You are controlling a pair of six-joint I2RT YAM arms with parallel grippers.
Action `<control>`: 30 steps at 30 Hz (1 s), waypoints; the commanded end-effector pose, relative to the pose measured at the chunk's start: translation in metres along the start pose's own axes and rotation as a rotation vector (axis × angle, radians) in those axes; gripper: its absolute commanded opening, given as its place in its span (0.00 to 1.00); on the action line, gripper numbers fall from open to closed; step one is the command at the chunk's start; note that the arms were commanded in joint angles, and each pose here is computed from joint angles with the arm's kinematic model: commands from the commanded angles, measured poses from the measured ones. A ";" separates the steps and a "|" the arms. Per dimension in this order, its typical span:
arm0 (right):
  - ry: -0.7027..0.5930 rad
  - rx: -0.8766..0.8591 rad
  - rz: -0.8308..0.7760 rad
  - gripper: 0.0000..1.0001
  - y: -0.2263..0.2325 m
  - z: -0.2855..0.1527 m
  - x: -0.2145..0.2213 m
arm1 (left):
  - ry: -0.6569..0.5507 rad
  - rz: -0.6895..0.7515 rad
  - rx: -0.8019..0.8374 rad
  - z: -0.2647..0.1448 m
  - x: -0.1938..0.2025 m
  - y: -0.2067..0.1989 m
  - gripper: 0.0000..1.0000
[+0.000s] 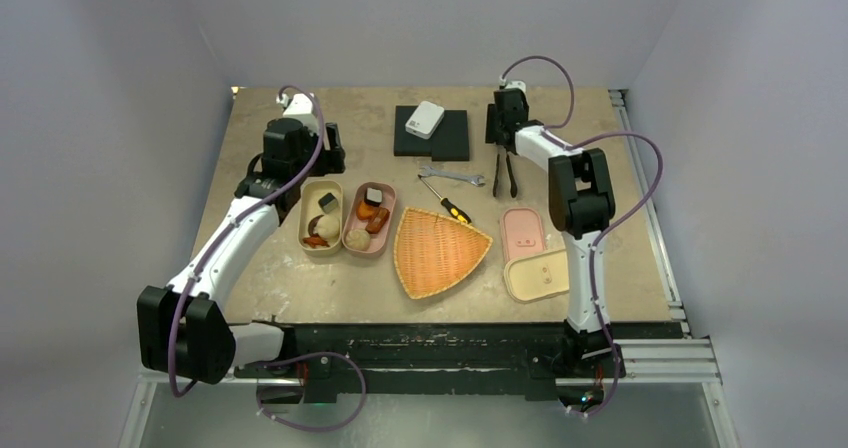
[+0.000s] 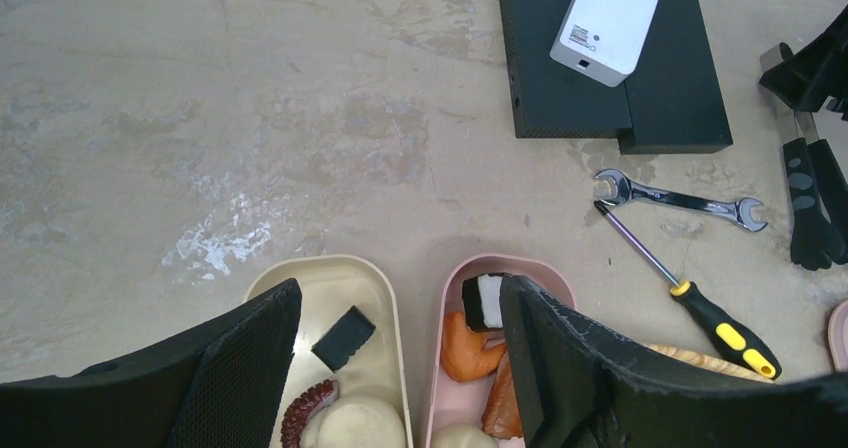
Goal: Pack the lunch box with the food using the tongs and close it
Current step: Place the clamp at the center of the board, then pick up the box lid from the center of the board.
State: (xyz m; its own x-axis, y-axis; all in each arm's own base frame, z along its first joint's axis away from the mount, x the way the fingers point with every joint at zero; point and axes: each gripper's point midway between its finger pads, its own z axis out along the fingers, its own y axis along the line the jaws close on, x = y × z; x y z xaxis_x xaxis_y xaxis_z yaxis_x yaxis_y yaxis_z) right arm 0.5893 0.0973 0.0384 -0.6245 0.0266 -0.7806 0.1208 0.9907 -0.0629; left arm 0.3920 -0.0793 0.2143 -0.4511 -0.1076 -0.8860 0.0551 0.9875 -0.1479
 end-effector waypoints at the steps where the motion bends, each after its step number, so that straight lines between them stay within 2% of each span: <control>1: -0.146 -0.012 0.053 0.63 -0.003 -0.027 -0.063 | -0.057 0.003 0.031 -0.003 -0.025 -0.010 0.72; 5: -0.200 -0.002 0.058 0.73 -0.014 -0.060 -0.086 | -0.058 0.007 0.031 -0.004 -0.026 -0.010 0.72; 11: -0.290 -0.057 0.081 0.78 -0.024 -0.129 -0.117 | -0.033 0.002 0.087 0.000 -0.020 -0.021 0.72; 16: -0.335 -0.278 0.072 0.79 -0.003 -0.185 -0.116 | 0.037 -0.013 0.193 0.007 -0.006 -0.045 0.72; 19: -0.312 -0.451 0.075 0.80 0.017 -0.216 -0.098 | 0.104 -0.041 0.250 0.010 0.010 -0.056 0.72; 23: -0.248 -0.551 0.112 0.80 0.026 -0.245 -0.060 | 0.164 -0.044 0.250 0.007 0.038 -0.052 0.72; 25: -0.205 -0.526 0.137 0.80 0.018 -0.251 -0.037 | 0.184 -0.040 0.235 0.003 0.050 -0.047 0.72; 30: -0.061 -0.331 0.222 0.80 -0.020 -0.242 0.033 | 0.220 -0.026 0.205 0.000 0.069 -0.038 0.71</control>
State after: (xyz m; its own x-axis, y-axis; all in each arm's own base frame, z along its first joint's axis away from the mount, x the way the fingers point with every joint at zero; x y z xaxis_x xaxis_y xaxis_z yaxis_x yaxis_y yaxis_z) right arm 0.4081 0.1305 0.1930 -0.5011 0.1712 -0.8483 -0.1635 0.9439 0.2871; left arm 0.3664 -0.1243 0.1547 -0.6419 -0.0799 -0.7626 0.2031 0.9413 -0.2696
